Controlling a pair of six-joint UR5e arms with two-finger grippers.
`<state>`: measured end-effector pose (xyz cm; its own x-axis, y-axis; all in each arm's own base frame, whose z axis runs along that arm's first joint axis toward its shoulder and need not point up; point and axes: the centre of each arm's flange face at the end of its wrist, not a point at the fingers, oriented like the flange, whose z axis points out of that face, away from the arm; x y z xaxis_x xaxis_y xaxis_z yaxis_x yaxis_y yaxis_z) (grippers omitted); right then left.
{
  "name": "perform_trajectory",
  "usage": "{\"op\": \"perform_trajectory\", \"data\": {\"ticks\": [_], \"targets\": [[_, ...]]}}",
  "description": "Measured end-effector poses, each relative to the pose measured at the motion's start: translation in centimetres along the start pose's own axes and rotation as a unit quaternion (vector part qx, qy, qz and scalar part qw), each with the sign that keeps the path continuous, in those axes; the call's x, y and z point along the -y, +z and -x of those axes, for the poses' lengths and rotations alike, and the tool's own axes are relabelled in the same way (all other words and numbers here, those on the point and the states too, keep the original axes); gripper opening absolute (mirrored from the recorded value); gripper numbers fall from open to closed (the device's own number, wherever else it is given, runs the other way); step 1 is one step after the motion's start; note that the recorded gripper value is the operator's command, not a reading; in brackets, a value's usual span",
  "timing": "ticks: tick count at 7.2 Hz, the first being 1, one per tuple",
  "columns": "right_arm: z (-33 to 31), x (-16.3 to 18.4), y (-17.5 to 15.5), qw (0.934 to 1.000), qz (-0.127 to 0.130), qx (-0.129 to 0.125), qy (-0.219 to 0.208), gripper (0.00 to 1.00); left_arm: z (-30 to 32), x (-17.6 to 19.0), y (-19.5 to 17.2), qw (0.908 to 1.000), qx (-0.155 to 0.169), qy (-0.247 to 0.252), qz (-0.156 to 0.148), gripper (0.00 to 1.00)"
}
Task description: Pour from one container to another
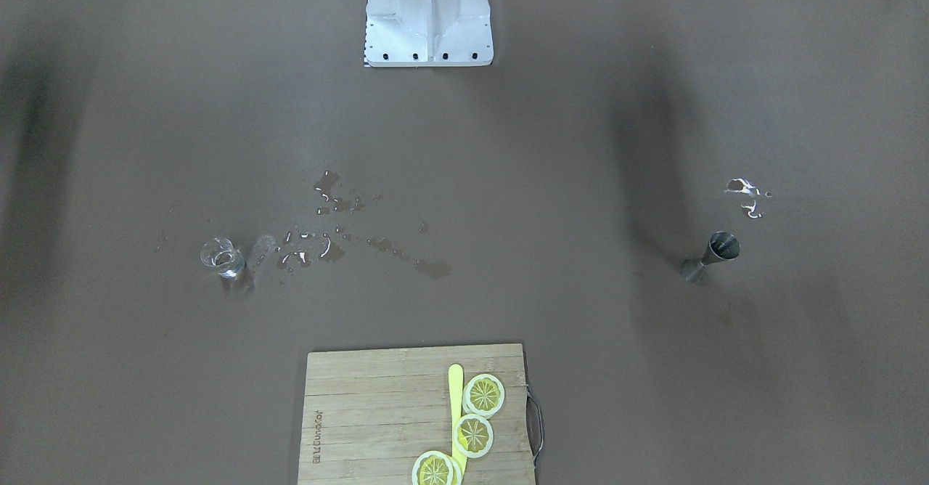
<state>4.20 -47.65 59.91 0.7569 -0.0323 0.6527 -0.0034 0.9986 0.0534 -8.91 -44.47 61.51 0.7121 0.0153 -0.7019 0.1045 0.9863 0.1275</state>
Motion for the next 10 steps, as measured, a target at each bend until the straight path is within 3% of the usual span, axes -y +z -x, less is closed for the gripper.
{"op": "perform_trajectory", "data": {"ticks": [6,7,9,10], "targets": [[4.4,4.4,-2.7,0.9984,-0.032,0.009,-0.045,1.0,0.1,0.0,0.1,0.9994,0.005,0.035,0.001,0.99],[6.2,5.4,-3.1,0.996,-0.049,0.013,-0.074,1.0,0.1,0.0,0.1,0.9994,0.005,0.035,0.002,0.99],[10.2,6.6,-2.5,0.9837,-0.093,0.032,-0.15,1.0,0.1,0.0,0.0,0.9994,0.005,0.035,0.002,0.99],[12.0,6.7,-1.9,0.9774,-0.102,0.046,-0.179,1.0,0.1,0.1,0.0,0.9993,0.005,0.036,0.001,0.99]]}}
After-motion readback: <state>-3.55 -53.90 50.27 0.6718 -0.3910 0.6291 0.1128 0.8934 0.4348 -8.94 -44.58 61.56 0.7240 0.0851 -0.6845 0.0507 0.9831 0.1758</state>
